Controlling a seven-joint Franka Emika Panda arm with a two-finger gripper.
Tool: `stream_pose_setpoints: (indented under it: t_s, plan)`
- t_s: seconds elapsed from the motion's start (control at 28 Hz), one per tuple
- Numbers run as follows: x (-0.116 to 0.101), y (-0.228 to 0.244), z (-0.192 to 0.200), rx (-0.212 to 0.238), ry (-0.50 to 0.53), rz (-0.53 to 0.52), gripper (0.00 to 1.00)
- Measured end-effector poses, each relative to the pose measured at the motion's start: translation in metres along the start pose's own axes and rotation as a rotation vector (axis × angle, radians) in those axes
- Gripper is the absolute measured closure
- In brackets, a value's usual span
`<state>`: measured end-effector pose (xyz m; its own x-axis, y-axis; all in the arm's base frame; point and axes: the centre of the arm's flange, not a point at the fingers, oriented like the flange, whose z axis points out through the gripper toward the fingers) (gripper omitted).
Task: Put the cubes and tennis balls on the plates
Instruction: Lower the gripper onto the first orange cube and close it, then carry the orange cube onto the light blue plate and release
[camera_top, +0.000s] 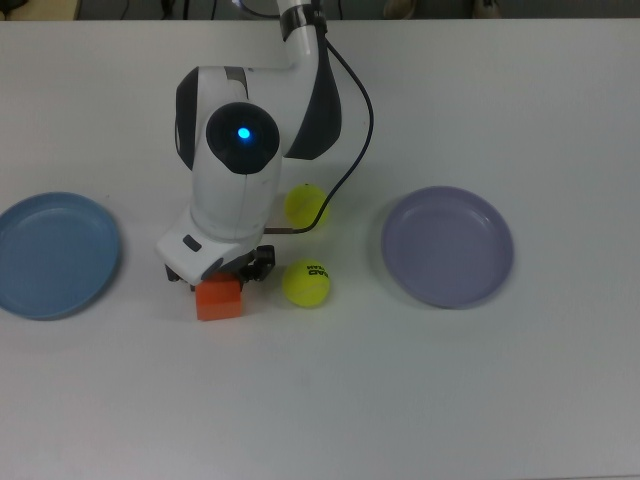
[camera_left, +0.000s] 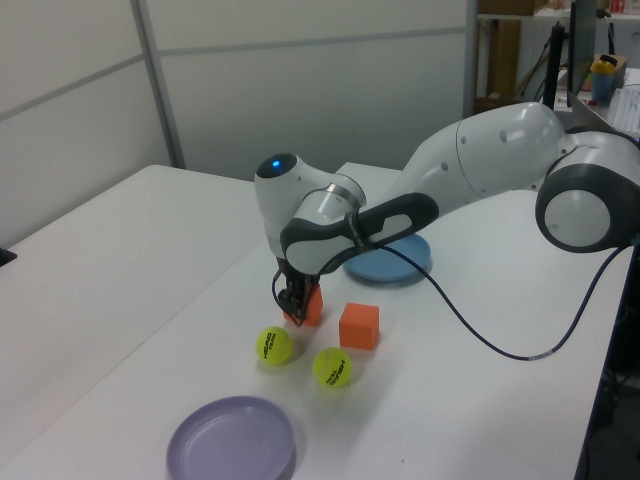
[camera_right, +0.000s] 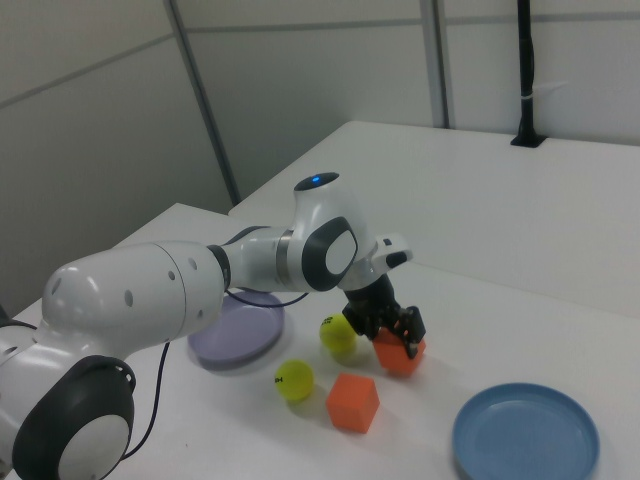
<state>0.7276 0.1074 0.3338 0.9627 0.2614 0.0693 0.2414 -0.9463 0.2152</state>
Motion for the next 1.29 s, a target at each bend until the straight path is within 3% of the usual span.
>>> stream_pose_setpoints:
  t_s: [0.18,0.32,0.57,0.79,1.07,1.29]
  plan:
    - [0.003,0.043,-0.037,-0.027,0.059,0.068,0.37]
    - [-0.01,0.105,-0.059,-0.053,0.081,0.153,0.37]
    - [-0.043,0.189,-0.025,-0.104,0.009,0.241,0.37]
    - [-0.053,0.199,0.001,-0.113,-0.039,0.239,0.35]
    - [-0.05,0.189,0.01,-0.109,-0.05,0.225,0.03]
    - [-0.042,0.188,-0.021,-0.118,-0.001,0.224,0.0]
